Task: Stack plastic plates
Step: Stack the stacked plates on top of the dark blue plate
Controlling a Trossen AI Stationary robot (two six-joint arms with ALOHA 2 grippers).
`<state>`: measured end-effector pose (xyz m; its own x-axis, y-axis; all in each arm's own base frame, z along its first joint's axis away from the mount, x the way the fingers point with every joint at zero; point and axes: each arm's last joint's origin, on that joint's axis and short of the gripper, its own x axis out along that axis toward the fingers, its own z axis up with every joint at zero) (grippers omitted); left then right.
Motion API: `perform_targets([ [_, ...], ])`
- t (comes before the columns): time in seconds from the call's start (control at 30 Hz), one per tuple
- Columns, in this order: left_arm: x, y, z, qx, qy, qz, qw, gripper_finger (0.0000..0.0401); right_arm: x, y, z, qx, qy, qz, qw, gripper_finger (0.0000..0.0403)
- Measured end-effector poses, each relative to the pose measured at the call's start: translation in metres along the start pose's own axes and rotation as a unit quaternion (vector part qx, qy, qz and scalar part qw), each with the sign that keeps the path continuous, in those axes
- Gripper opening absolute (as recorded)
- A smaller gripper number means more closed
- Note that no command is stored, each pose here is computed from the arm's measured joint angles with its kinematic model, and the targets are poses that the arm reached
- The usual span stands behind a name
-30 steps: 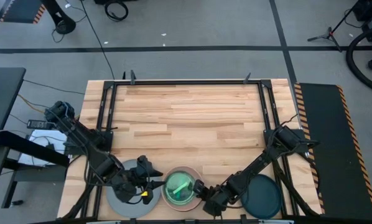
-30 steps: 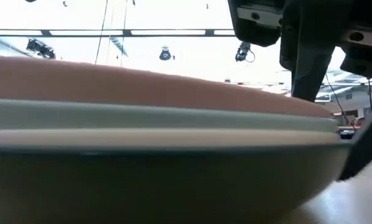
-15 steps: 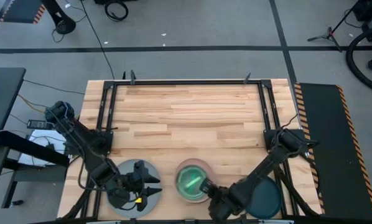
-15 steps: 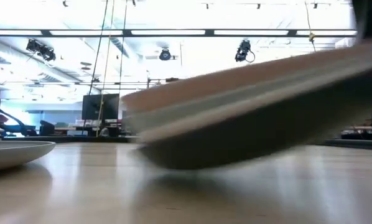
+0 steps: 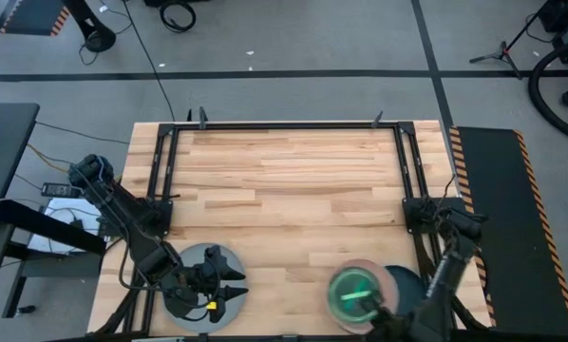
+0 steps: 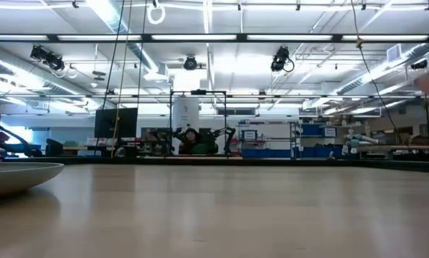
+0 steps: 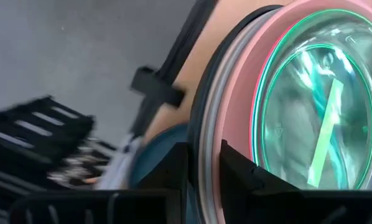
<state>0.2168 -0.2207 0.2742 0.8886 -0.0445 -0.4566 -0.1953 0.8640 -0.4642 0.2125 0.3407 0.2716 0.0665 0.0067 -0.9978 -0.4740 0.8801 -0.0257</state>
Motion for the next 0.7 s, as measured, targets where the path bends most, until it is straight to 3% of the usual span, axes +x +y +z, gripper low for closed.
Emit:
perform_targets([
  [0.2, 0.001, 0.001, 0.002, 0.005, -0.024, 0.015, 1.000, 0.0176, -0.004, 0.002, -0.018, 0.177, 0.076, -0.025, 0.981, 0.0063],
  [0.37, 0.005, 0.005, 0.007, 0.002, -0.031, 0.026, 0.999, 0.0176, -0.004, 0.001, -0.014, 0.281, 0.076, -0.008, 0.957, 0.0052],
  [0.5, 0.006, 0.006, 0.008, 0.004, -0.031, 0.031, 0.999, 0.0176, 0.005, 0.007, -0.012, 0.317, 0.082, 0.021, 0.945, 0.0052],
  [0.7, 0.005, 0.005, 0.006, 0.006, -0.027, 0.027, 0.999, 0.0176, 0.020, 0.011, -0.015, 0.322, 0.093, 0.024, 0.942, 0.0052],
])
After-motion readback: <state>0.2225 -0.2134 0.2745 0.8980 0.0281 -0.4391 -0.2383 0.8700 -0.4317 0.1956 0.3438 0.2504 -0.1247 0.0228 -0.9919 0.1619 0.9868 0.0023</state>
